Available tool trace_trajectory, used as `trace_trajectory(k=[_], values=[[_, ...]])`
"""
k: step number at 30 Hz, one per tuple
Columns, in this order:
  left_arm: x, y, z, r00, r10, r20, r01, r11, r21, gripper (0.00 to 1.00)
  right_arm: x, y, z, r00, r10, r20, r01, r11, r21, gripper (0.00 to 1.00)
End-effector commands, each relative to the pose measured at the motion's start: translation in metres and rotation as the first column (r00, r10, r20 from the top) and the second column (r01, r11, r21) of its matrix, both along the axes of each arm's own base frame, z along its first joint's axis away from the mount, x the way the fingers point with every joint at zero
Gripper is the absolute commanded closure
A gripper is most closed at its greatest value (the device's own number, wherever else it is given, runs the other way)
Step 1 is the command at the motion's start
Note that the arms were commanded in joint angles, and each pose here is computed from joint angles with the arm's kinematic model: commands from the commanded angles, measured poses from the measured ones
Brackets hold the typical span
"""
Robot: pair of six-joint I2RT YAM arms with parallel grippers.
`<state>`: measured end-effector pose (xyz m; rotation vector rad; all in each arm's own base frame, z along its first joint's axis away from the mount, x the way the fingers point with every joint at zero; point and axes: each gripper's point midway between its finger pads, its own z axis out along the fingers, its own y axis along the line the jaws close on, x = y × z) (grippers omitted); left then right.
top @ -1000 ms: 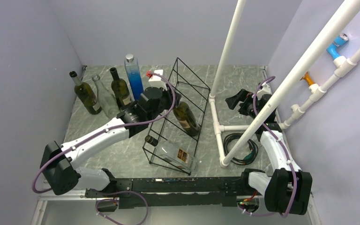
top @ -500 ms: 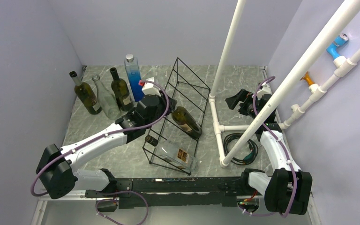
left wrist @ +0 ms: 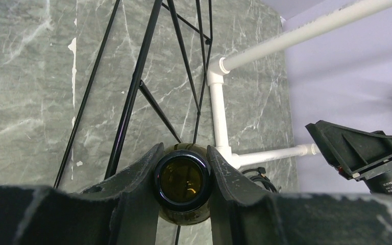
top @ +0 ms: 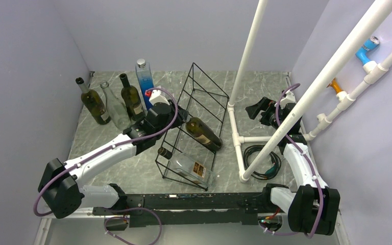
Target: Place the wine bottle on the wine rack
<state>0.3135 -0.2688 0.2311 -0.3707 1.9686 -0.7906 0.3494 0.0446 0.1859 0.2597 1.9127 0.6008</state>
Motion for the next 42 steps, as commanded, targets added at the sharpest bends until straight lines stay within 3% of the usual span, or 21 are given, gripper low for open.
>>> trace_trajectory(k=[1, 9, 14, 24, 31, 42], values=[[-0.007, -0.008, 0.024, 0.999, -0.048, 0.015, 0.049, 0.996, -0.072, 1.0, 0.003, 0.002, 0.017, 0.998, 0.013, 0.068, -0.013, 1.0, -0.002, 0.0], [-0.009, -0.009, 0.018, 0.996, -0.082, -0.027, 0.081, 0.997, -0.018, 1.0, 0.002, 0.004, 0.018, 0.997, 0.023, 0.071, -0.024, 1.0, 0.005, 0.0], [-0.012, -0.013, 0.013, 0.992, -0.116, -0.057, 0.117, 0.993, 0.015, 0.92, 0.003, 0.007, 0.016, 0.997, 0.033, 0.066, -0.034, 0.999, 0.015, 0.0], [-0.019, -0.014, 0.022, 0.981, -0.192, -0.02, 0.193, 0.979, 0.071, 0.58, 0.002, 0.008, 0.017, 0.997, 0.039, 0.069, -0.04, 0.999, 0.015, 0.0], [-0.022, 0.0, 0.034, 0.985, -0.172, 0.019, 0.169, 0.979, 0.112, 0.33, 0.002, 0.008, 0.016, 0.997, 0.038, 0.071, -0.039, 0.999, 0.017, 0.0], [-0.024, 0.021, 0.07, 0.981, -0.167, 0.095, 0.144, 0.967, 0.211, 0.27, 0.002, 0.01, 0.015, 0.997, 0.047, 0.065, -0.048, 0.999, 0.017, 0.0]])
